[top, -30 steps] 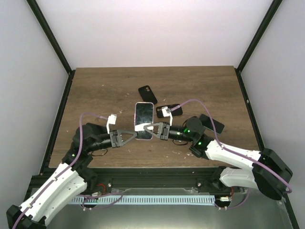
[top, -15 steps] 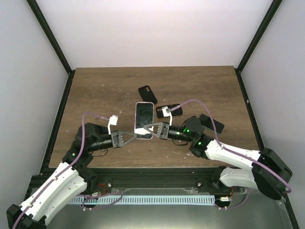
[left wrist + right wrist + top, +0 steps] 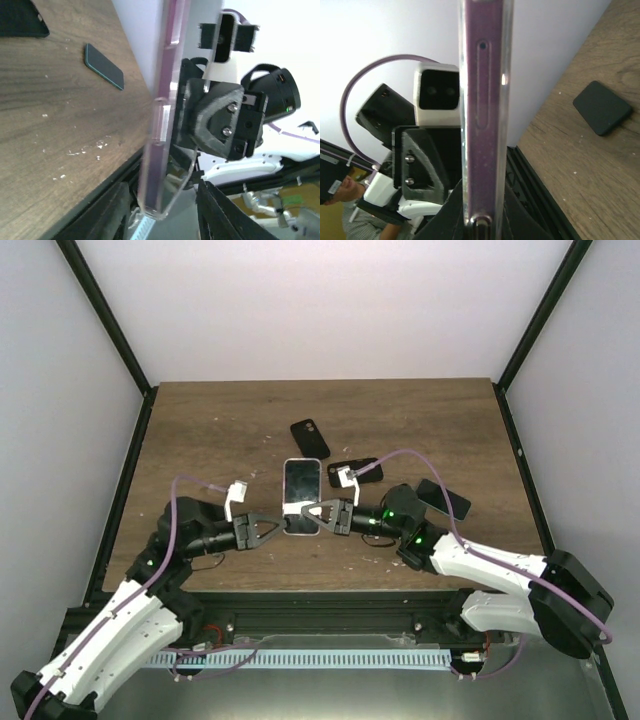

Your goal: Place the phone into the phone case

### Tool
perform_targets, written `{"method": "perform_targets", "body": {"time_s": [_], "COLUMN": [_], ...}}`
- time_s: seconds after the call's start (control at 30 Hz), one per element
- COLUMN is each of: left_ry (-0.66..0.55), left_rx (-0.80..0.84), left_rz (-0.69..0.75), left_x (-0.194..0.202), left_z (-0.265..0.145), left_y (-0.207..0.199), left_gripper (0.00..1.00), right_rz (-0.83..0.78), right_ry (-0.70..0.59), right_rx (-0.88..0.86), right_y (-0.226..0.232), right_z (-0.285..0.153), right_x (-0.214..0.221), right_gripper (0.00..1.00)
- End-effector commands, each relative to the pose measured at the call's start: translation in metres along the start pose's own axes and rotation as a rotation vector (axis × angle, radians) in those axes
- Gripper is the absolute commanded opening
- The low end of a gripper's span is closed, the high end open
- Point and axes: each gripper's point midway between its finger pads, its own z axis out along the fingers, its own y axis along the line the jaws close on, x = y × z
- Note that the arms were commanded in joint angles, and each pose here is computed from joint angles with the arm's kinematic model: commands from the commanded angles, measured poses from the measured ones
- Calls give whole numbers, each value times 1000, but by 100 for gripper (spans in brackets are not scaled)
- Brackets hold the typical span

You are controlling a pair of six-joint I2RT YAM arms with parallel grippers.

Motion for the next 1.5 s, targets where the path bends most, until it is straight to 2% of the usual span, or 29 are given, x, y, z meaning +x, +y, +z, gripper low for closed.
{"method": "perform_targets", "body": {"time_s": [0.0,0.17,0.37,0.43,0.57,0.7,0.77,0.9,0.93,1.1,1.2,1.3,1.33,1.47], "left_ry": [-74,-108,-119,-108,-113,-96,-82,-72,-74,-92,-110,-121,-126,-148], "left_rx": [30,72,45,43,40,-23,-47,-73,-85,-180,-250,-319,-337,-393], "left_rz": [52,94,100,96,100,87,74,61,59,99,132,163,173,220], "left_x": [-13,-20,-29,-30,-33,-33,-31,-31,-31,-36,-43,-47,-48,-51], "left_z": [-11,-14,-6,-1,1,6,9,12,11,4,-2,-10,-13,-23], "left_y": [-20,-33,-26,-24,-23,-9,-1,6,9,16,18,22,23,25], "left_gripper": [45,51,47,43,29,6,3,3,7,44,68,97,100,100], "right_rz": [-118,-162,-165,-160,-134,-117,-109,-92,-88,-100,-96,-92,-89,-58], "right_ry": [30,144,194,203,235,217,209,206,203,177,158,163,161,177], "right_rx": [-55,-159,-215,-205,-165,-130,-106,-84,-78,-35,85,182,207,293], "right_y": [21,37,43,40,27,19,14,7,6,0,-21,-42,-48,-78], "right_z": [-1,-6,-10,-9,-4,-4,-3,-2,-1,-1,0,1,2,3], "right_x": [0,22,33,35,40,39,38,39,38,33,28,27,28,34], "right_gripper": [4,4,4,4,5,10,10,2,2,1,1,1,1,2]}}
